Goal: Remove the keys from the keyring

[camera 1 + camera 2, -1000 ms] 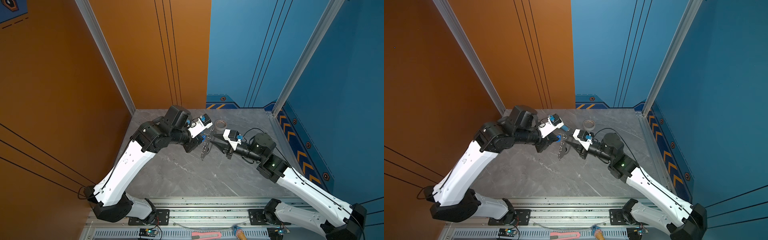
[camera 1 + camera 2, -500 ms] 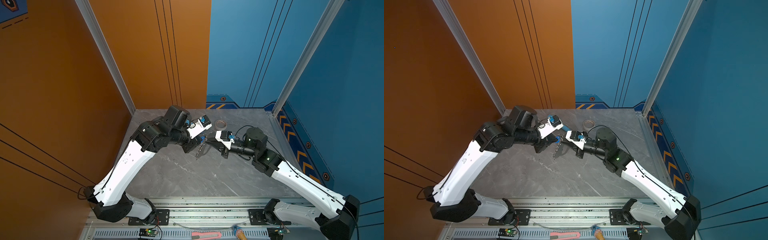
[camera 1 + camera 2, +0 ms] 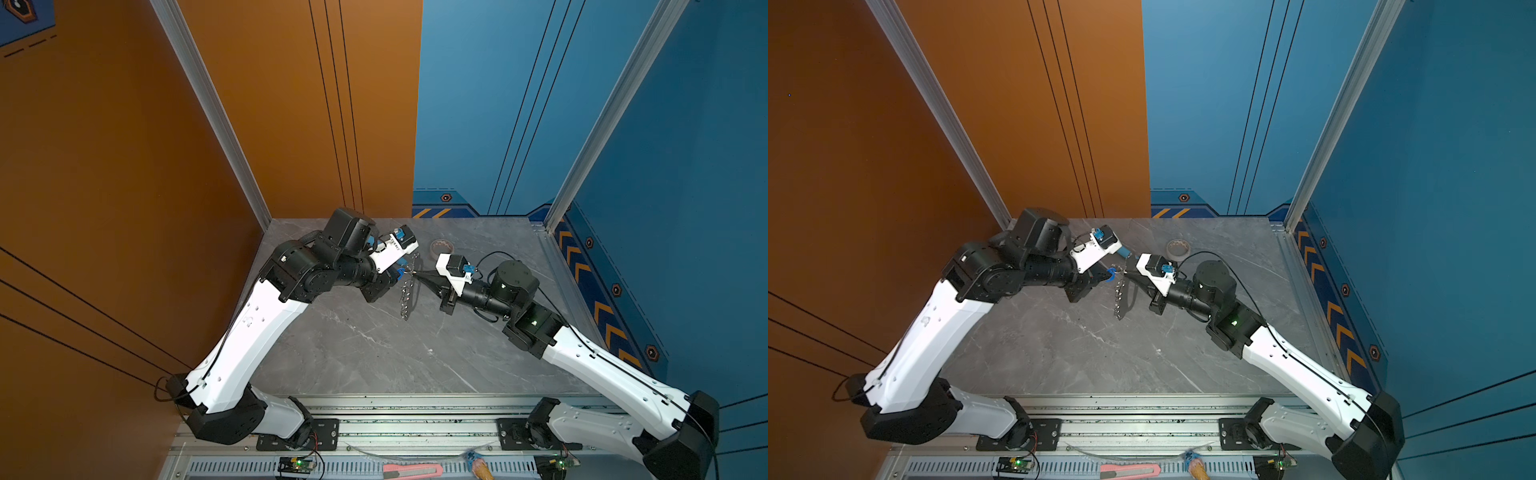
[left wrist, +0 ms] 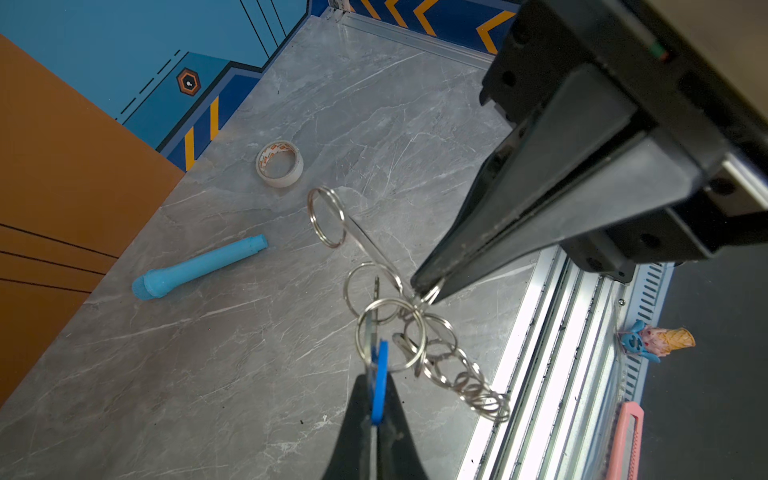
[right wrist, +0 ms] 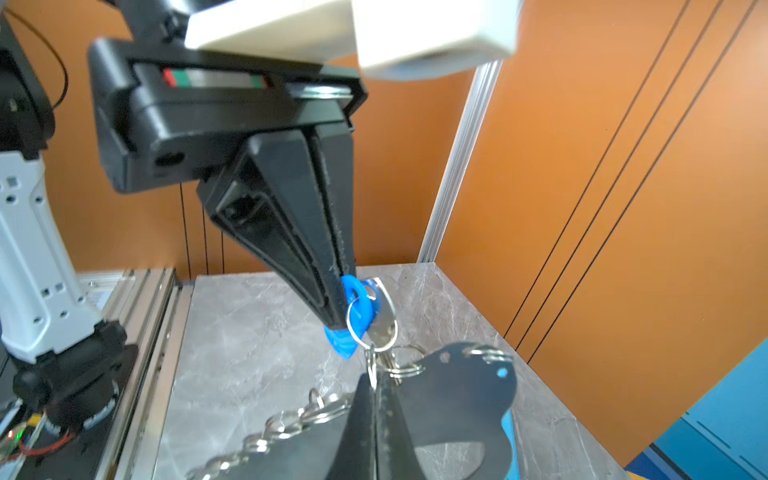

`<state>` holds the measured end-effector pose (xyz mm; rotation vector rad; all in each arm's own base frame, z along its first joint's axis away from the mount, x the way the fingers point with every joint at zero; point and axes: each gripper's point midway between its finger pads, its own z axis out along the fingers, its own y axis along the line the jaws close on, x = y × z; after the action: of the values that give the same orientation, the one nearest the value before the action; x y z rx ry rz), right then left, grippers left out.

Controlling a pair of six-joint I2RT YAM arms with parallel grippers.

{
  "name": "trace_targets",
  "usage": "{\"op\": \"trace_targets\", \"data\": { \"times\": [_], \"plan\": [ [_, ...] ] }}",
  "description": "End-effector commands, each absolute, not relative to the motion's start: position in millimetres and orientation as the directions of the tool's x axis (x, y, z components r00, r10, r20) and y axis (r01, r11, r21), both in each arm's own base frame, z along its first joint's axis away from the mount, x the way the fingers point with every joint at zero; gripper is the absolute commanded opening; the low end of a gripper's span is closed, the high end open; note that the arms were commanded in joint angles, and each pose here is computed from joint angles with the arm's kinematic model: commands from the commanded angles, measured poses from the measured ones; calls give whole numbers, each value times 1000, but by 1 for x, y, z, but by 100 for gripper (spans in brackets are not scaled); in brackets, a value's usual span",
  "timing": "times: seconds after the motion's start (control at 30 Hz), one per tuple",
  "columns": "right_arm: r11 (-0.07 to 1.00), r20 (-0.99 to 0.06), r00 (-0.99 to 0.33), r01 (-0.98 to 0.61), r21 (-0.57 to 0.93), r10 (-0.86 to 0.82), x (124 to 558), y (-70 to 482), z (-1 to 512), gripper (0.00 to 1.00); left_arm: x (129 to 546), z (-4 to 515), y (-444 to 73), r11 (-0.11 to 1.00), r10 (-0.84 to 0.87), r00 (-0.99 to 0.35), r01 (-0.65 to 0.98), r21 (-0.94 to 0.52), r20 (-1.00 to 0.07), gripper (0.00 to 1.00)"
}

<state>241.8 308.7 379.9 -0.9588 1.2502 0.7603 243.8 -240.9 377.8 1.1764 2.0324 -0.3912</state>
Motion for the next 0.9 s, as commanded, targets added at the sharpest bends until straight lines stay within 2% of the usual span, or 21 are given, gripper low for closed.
{"op": "trace_targets", "data": {
  "times": [0.0, 0.17, 0.23, 0.53, 0.67, 0.87],
  "plan": [
    [555, -965, 154, -831, -10, 214, 256, 284, 426, 0, 251, 369, -210, 646, 594, -404, 755, 112, -696, 0],
    [496, -867, 53, -837, 233, 496, 262, 278, 451, 0, 244, 358, -216, 636, 588, -435, 770, 57, -682, 0],
    [456, -836, 26, -847, 273, 549, 259, 284, 457, 0, 240, 355, -222, 620, 591, -435, 783, 38, -679, 0],
    [352, -802, -101, -861, 367, 588, 255, 313, 435, 0, 232, 361, -244, 562, 600, -393, 827, 18, -697, 0],
    [367, -824, -118, -853, 370, 555, 257, 316, 418, 1, 232, 368, -238, 567, 600, -370, 822, 50, -710, 0],
    [410, -896, -93, -865, 289, 435, 250, 318, 397, 5, 232, 384, -234, 560, 588, -332, 825, 76, -738, 0]
  ]
}}
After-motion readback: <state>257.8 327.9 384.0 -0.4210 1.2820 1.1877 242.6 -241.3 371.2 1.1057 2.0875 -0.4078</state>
